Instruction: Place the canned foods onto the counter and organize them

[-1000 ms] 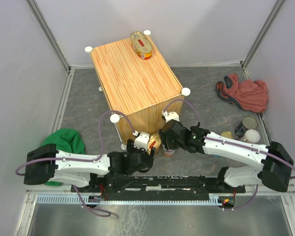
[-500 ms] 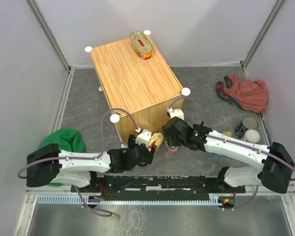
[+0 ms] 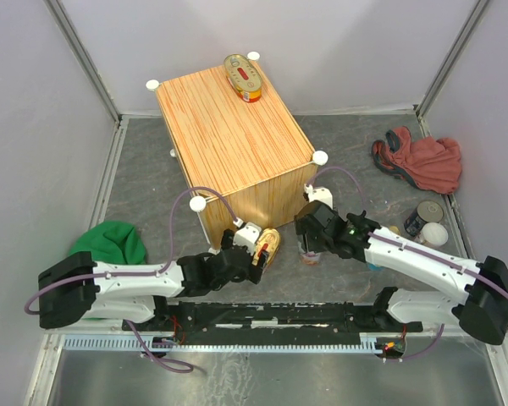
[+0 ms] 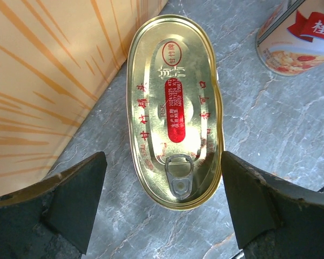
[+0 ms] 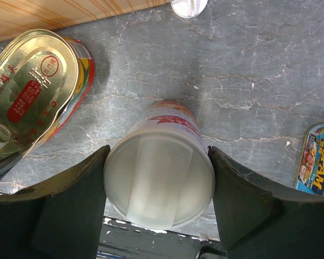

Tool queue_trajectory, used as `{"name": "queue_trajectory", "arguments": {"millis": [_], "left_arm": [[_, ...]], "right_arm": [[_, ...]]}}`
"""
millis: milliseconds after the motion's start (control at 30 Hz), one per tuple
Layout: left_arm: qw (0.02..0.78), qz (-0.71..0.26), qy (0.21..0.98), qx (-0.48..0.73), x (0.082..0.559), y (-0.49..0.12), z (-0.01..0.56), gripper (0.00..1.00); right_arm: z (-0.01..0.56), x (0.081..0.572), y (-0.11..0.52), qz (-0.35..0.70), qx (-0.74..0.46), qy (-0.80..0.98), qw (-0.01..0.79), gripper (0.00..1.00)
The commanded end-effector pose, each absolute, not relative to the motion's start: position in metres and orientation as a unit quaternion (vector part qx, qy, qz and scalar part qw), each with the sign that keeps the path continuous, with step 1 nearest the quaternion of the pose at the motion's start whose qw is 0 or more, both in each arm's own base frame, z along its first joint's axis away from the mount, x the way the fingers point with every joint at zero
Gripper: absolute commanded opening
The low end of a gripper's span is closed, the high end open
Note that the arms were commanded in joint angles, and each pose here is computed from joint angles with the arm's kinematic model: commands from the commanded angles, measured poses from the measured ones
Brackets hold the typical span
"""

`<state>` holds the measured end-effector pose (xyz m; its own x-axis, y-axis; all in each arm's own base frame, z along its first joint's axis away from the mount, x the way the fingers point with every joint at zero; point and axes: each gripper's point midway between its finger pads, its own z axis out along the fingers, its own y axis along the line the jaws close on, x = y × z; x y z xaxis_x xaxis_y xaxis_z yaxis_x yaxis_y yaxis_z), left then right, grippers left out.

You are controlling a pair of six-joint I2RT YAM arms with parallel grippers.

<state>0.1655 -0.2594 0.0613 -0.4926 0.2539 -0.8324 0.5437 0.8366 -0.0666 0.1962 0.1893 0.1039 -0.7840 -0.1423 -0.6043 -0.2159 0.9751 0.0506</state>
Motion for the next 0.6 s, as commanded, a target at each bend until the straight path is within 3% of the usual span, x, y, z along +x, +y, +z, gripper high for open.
{"name": "queue_trajectory", "arguments": {"millis": [0, 567], "left_arm": [[0.466, -0.204, 0.829, 0.231, 0.168, -0.271, 0.083, 0.93], [0.441, -0.217, 0.844, 0.216, 0.165, -0.279, 0.073, 0.94]], "right_arm": [[0.117, 0.204, 0.183, 0.06, -0.074, 0.934, 0.343, 0.52], [0.12, 0.205, 0.173, 0.057, -0.065, 0.934, 0.346, 0.52]]}}
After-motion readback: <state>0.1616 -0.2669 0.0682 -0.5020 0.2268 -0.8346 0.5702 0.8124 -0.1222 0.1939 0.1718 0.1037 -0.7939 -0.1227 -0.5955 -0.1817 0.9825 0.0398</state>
